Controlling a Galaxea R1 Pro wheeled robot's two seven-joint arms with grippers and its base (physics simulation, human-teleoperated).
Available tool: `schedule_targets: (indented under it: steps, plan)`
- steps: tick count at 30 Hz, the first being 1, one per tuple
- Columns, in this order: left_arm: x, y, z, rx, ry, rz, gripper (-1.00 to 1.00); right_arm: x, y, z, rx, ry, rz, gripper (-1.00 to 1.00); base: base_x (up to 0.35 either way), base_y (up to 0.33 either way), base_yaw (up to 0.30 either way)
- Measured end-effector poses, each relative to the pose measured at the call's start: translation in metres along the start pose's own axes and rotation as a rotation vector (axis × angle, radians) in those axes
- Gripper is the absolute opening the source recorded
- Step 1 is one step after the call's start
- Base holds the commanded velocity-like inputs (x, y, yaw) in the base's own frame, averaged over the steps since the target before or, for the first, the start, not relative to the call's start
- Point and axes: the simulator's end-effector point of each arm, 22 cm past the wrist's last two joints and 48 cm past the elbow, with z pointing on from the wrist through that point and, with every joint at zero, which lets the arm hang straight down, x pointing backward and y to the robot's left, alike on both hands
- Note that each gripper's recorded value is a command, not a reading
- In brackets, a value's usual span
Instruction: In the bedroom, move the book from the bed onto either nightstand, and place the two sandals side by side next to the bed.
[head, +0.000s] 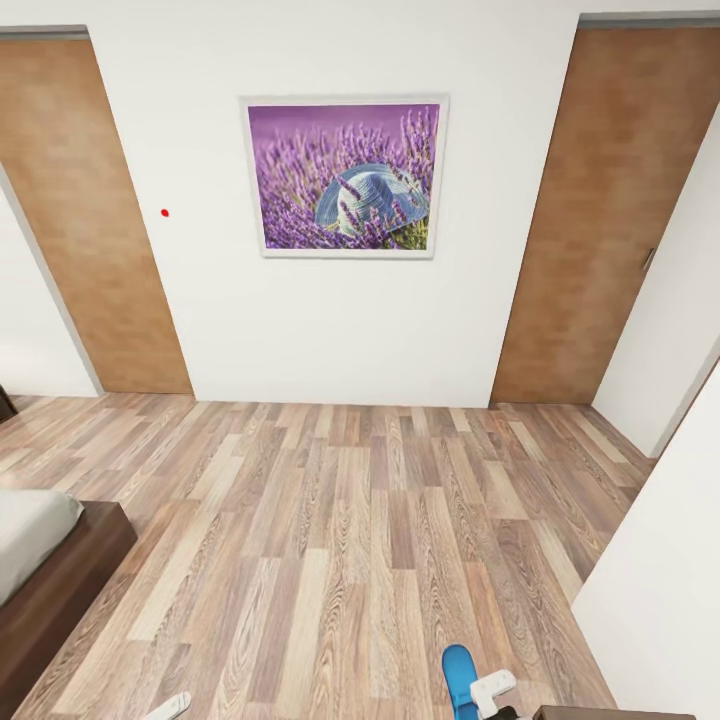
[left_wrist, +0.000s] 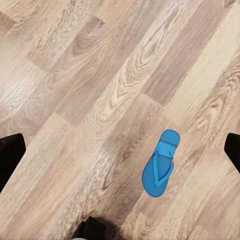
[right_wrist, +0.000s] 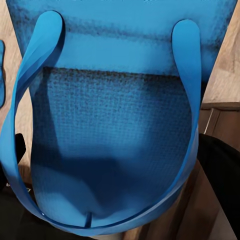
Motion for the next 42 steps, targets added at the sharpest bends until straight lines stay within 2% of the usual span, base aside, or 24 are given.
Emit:
schedule_targets:
  steps: [12,23,42]
  plan:
    - [0.0,0.0,0.0,0.0,0.0,0.0,1.0,0.0005,-0.0006,0.0,0.001,0.0,0.001,-1.0,0.006,0.0,0.0]
    - [0.0,0.0,-0.0001,0.0,0.0,0.0,1.0,0.0005,-0.0007,-0.0001,0.002,0.0,0.001,-1.0,0.144,0.0,0.003]
    - [0.0006,0.0002,0.0001,-0.001,0.001,0.0,1.0,0.0009,-0.0017,0.0002,0.003,0.0,-0.001,-1.0,0.009,0.0,0.024]
